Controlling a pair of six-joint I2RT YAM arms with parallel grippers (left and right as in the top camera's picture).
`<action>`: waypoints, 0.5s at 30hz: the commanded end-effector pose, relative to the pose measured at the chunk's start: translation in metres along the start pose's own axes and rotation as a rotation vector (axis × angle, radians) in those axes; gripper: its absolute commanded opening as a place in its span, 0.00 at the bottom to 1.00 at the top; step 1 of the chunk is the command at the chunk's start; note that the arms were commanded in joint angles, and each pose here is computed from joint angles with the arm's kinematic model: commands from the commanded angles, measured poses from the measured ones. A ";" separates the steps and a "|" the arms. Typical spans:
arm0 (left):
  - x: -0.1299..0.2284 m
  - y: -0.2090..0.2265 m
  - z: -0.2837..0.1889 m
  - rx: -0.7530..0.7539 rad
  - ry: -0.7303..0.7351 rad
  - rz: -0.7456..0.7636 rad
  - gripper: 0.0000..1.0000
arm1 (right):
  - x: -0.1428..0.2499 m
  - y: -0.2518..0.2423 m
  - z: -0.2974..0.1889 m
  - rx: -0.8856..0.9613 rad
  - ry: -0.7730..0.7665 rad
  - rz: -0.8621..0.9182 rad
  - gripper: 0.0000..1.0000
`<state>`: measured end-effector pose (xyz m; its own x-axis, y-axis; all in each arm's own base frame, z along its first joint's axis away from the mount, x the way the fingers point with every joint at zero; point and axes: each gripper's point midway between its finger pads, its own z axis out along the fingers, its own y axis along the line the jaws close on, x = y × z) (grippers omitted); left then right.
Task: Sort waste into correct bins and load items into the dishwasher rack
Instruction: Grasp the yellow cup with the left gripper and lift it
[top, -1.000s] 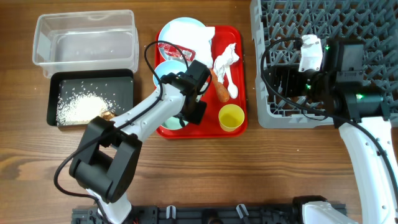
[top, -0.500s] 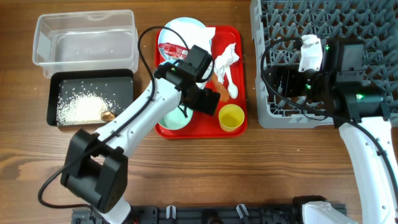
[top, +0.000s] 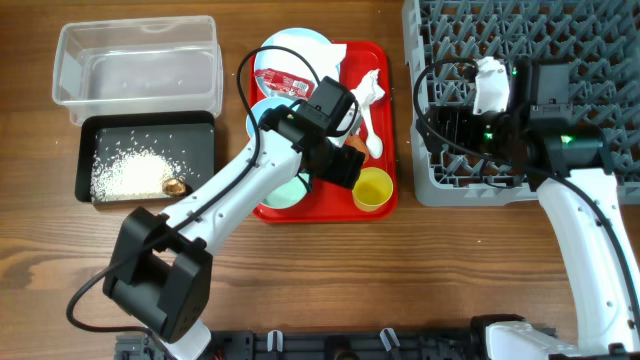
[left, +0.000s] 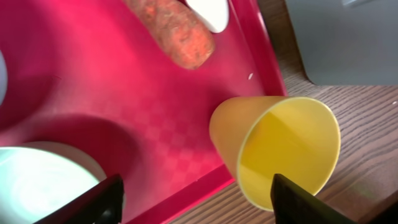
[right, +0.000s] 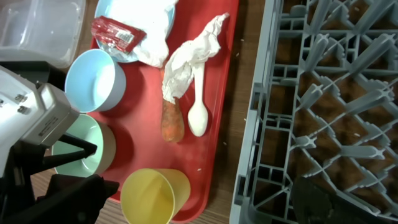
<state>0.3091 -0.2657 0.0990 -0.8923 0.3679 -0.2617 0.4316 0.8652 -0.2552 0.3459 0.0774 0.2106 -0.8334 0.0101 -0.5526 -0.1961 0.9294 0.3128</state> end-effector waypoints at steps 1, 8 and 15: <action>0.001 -0.015 0.013 0.034 0.019 0.029 0.72 | -0.005 0.003 -0.001 -0.015 -0.008 -0.006 0.98; 0.008 -0.027 0.045 0.037 0.062 0.065 0.63 | -0.005 0.003 -0.001 -0.015 -0.006 -0.006 0.98; 0.010 -0.021 0.055 0.025 0.083 0.044 0.12 | -0.005 0.003 -0.001 -0.015 -0.006 -0.006 0.98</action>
<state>0.2941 -0.2972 0.0494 -0.8748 0.4453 -0.1911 0.4823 0.8380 -0.2552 0.3467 0.0775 0.2082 -0.8373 0.0099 -0.5466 -0.1938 0.9295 0.3138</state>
